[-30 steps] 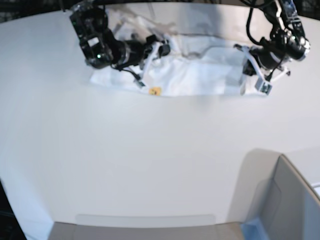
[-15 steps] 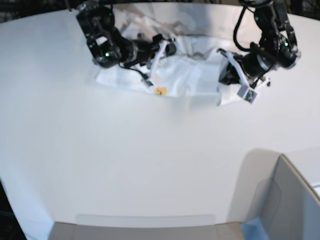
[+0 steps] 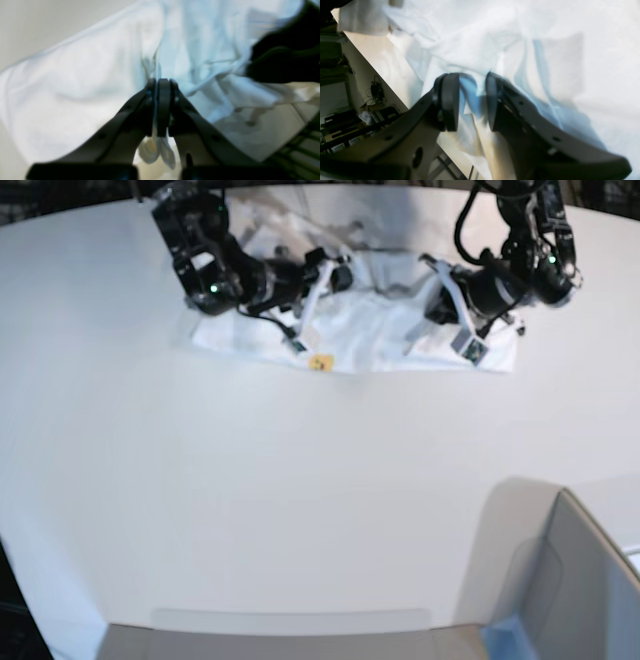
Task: Layout the t-shirt on the table in an organized manner, then fold the t-shirt properly
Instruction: 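Fold both shirt ends inward toward each other with both grippers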
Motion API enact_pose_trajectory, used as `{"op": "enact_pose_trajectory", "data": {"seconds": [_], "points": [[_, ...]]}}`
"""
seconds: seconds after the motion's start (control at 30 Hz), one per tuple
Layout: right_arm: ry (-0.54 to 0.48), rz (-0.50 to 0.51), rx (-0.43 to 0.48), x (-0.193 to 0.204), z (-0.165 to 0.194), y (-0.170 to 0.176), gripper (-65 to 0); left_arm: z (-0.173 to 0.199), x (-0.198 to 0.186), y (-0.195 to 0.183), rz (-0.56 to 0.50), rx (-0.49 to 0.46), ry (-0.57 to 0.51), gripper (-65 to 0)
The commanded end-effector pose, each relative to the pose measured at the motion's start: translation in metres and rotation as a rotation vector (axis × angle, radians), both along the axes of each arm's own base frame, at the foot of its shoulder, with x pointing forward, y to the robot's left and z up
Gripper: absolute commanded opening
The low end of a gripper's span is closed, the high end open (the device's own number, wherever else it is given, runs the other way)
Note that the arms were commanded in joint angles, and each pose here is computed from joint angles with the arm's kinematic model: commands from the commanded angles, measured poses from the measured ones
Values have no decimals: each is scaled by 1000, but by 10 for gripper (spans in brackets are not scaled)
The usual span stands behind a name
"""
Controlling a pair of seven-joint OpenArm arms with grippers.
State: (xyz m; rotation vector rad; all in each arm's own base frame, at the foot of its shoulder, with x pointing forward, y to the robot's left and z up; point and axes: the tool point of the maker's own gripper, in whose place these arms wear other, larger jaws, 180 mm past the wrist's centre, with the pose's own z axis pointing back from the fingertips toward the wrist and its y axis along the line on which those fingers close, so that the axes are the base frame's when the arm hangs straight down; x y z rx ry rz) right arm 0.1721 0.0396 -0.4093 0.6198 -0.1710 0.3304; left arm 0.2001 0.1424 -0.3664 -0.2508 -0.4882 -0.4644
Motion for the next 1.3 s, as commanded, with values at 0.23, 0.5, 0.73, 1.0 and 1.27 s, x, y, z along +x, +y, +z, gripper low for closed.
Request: {"op": "enact_pose_trajectory", "data": {"seconds": [0.23, 0.5, 0.73, 1.0, 1.27], "points": [[33, 16, -137, -11, -20, -24, -451, 0, -2, -22, -66, -8, 1, -650], [46, 17, -138, -16, -22, -24, -451, 1, 1, -28, -61, -28, -13, -650], [46, 17, -138, -16, -22, -24, -451, 9, 17, -36, -53, -54, -55, -650], [46, 17, -140, -16, -22, -25, -451, 8, 14, -33, -51, -50, -45, -576], [46, 17, -140, -16, -22, -25, -451, 7, 13, -33, -47, -50, -38, -469]]}}
